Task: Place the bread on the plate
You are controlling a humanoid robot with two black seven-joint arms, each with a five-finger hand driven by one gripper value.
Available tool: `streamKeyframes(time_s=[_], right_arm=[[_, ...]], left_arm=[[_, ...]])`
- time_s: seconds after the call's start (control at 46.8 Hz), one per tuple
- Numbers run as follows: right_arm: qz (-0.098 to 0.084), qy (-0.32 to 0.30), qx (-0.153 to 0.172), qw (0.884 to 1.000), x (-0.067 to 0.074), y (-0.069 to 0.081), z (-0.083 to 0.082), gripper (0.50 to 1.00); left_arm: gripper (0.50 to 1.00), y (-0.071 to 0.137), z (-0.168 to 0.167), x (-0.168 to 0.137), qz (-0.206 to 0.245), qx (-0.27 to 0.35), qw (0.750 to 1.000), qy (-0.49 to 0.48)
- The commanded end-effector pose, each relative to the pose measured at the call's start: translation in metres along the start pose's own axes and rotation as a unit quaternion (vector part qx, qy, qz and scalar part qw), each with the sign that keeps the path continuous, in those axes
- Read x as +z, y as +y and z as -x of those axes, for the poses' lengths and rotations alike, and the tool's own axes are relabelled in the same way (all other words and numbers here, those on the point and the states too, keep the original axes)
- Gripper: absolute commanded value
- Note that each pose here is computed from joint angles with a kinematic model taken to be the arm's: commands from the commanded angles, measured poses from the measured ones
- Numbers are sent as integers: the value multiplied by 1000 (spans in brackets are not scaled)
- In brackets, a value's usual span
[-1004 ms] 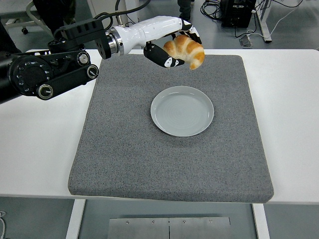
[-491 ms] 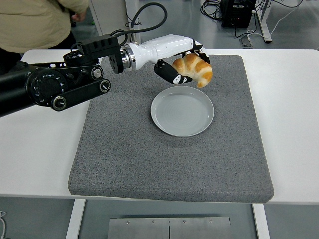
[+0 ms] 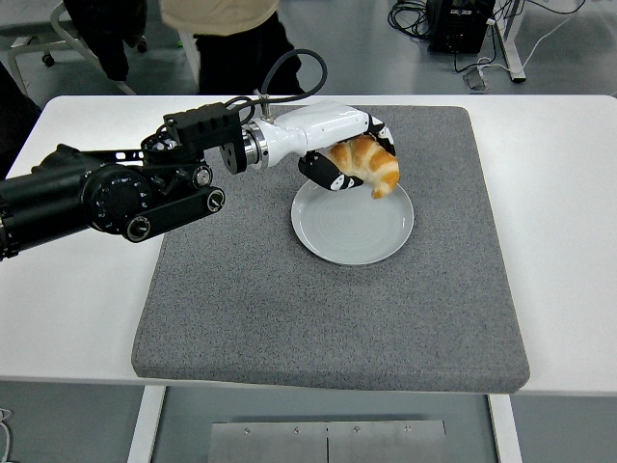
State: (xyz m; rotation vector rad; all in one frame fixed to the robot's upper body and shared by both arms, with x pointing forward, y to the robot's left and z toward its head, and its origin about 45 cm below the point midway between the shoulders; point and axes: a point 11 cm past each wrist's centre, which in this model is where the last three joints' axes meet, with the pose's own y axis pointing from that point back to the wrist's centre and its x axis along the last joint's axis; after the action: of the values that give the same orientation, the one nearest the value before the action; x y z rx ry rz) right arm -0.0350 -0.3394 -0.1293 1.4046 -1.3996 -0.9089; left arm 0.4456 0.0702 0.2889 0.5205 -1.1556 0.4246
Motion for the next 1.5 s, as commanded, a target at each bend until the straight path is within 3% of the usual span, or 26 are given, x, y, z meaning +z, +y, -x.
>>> streamKeyframes(time_s=[0.0,1.474], right_arm=[[0,0,0,1000,0,0,0,1000],[0,0,0,1000,0,0,0,1000]], left_arm=[[500,-1,8,-4,-7,-8,1000,-4],[510,3,72,-20,-33,-37,999,-13]])
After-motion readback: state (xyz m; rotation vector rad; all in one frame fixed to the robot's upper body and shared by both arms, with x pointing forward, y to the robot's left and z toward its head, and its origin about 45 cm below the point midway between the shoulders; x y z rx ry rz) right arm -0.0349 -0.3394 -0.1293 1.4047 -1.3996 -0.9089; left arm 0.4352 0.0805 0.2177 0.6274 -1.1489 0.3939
